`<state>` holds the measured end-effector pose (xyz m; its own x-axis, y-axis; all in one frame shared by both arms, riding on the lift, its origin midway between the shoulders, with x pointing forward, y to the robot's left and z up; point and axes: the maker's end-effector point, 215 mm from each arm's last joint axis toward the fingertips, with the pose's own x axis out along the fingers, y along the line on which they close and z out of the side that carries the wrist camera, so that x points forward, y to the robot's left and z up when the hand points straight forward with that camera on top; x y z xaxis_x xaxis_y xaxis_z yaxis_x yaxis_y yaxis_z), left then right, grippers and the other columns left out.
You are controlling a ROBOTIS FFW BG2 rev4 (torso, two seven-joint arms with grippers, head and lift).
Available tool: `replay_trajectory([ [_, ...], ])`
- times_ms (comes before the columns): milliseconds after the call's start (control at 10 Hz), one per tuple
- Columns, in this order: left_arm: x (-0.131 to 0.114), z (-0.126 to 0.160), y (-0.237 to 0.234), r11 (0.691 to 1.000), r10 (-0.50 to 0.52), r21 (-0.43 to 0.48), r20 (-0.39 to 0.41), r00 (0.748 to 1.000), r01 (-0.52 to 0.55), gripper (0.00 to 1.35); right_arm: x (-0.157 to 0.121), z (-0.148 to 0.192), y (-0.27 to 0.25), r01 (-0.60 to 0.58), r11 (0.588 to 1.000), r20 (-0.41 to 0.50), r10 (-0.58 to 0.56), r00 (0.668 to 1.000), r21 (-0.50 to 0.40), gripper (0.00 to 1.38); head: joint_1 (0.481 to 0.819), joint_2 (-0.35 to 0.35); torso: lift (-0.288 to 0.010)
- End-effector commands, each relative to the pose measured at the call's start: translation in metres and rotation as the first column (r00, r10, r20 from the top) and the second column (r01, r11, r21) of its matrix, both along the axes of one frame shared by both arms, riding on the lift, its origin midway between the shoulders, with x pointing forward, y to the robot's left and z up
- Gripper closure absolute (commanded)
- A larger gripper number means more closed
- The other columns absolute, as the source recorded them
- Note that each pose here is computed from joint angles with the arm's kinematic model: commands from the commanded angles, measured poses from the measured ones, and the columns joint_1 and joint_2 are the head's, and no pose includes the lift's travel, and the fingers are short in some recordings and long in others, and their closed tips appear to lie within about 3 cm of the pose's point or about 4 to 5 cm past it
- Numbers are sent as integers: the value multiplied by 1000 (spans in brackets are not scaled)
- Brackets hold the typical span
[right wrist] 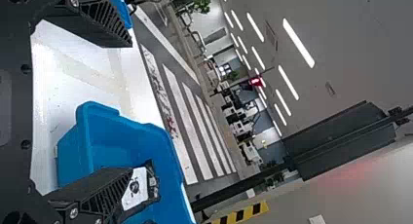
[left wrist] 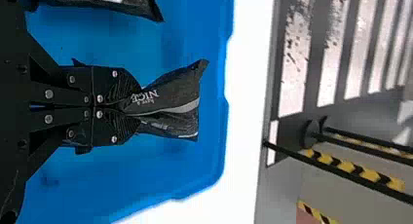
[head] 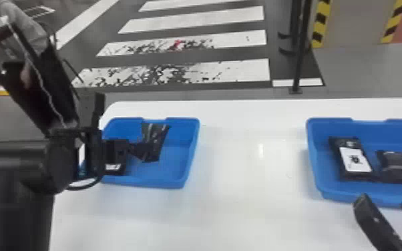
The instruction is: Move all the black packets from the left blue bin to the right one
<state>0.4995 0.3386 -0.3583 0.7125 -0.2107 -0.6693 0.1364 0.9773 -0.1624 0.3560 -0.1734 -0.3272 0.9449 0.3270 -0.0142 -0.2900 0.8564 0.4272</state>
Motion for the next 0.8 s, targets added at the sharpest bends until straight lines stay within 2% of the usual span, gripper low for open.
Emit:
replay_trajectory([
  [0, -10, 32, -49, 992, -118, -31, 107, 987, 122, 1200, 3, 14, 6, -15, 1000, 29, 15, 999, 19, 124, 695, 220, -185],
  [100, -19, 46, -88, 974, -206, -67, 151, 967, 218, 1200, 5, 28, 13, -33, 999, 57, 31, 998, 43, 119, 695, 191, -185],
  [300, -48, 52, -162, 910, -356, -146, 202, 912, 387, 1200, 12, 54, 30, -97, 992, 127, 87, 988, 77, 117, 695, 124, -185],
  [500, -70, 50, -215, 843, -445, -216, 234, 864, 493, 1200, 24, 62, 52, -188, 971, 180, 161, 970, 145, 117, 695, 46, -185],
  [700, -94, 51, -262, 770, -522, -274, 249, 816, 576, 1200, 34, 62, 72, -250, 945, 185, 213, 959, 209, 116, 695, -1, -185],
])
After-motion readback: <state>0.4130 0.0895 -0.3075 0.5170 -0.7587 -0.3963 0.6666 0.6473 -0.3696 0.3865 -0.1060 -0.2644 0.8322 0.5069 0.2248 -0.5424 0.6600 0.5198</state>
